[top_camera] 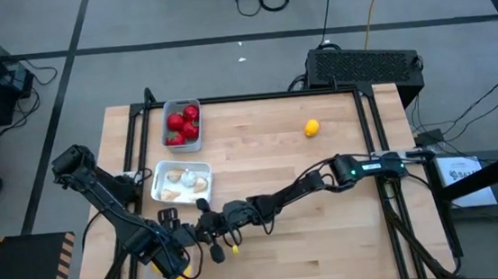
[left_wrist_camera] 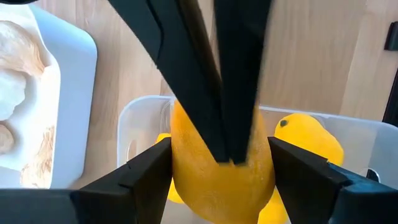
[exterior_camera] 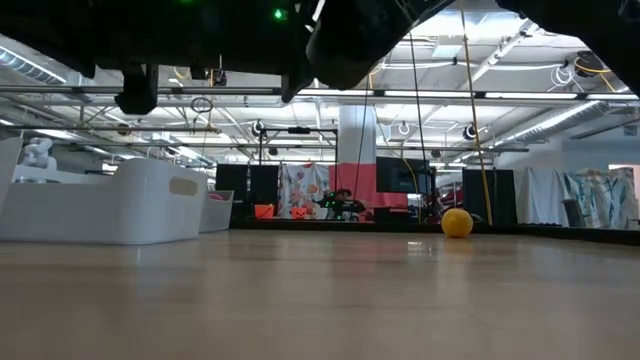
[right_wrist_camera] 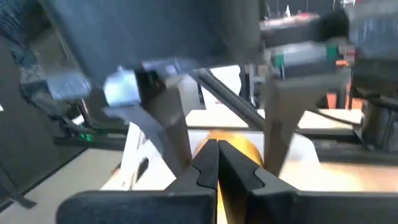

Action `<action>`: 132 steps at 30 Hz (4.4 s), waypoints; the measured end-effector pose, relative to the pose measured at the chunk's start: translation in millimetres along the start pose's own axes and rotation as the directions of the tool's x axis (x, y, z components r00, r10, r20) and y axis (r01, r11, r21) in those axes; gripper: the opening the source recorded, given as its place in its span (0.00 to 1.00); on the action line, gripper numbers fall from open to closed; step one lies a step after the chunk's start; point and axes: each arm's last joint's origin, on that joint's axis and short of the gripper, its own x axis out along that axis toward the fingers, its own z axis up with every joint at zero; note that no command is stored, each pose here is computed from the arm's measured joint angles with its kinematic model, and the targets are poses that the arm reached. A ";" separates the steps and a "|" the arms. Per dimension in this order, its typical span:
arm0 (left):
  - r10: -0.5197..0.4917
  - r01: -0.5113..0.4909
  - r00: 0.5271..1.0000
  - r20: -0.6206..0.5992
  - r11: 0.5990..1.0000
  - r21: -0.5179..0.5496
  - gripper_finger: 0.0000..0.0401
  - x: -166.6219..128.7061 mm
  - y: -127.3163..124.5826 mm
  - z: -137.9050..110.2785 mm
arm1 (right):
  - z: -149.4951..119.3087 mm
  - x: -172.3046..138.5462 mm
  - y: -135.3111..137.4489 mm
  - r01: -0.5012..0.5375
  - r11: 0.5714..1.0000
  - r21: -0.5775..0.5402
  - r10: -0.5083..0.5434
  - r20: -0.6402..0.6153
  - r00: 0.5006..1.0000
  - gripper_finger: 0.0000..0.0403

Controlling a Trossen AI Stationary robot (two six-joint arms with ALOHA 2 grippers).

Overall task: Sort produce into baskets
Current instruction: Put the yellow lemon into the transparent bin

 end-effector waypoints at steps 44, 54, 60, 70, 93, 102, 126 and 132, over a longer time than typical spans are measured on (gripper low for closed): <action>0.294 -0.312 0.932 0.212 0.948 0.056 0.64 -10.7 58.0 37.5 | 96.9 -318.2 -67.0 0.510 0.854 -0.103 -0.379 -0.795 0.474 0.00; 0.423 -0.273 0.670 0.610 0.904 -0.328 0.64 -44.6 111.3 -4.0 | 127.1 -390.2 -92.8 0.827 0.561 -0.027 -0.615 -0.683 0.395 0.19; 0.476 -0.132 0.493 0.728 0.869 -0.478 0.64 -10.0 114.6 -9.4 | 109.3 -402.5 -134.7 0.930 0.357 0.087 -0.584 -0.756 0.295 0.50; 0.694 -0.200 0.243 0.678 0.720 -0.665 0.64 52.5 115.6 -10.0 | 85.6 -408.1 -171.2 0.984 0.160 0.075 -0.589 -0.793 0.156 0.86; 0.651 -0.298 0.251 0.716 0.756 -0.583 0.64 42.0 109.0 -2.3 | 29.2 -383.3 -190.6 1.000 0.021 0.008 -0.487 -0.873 0.018 0.90; 0.644 -0.295 0.255 0.722 0.763 -0.576 0.64 42.0 108.1 -2.7 | 28.8 -376.6 -186.1 0.999 0.039 -0.003 -0.504 -0.864 0.017 0.64; 0.668 -0.267 0.245 0.702 0.743 -0.614 0.64 42.4 112.1 -0.8 | 43.5 -197.1 -28.5 0.270 0.928 0.258 -0.218 -0.215 0.952 0.53; 0.748 -0.220 0.187 0.637 0.664 -0.715 0.64 41.7 120.8 1.7 | 18.7 -134.6 4.9 0.133 0.982 0.132 -0.114 -0.144 0.983 0.53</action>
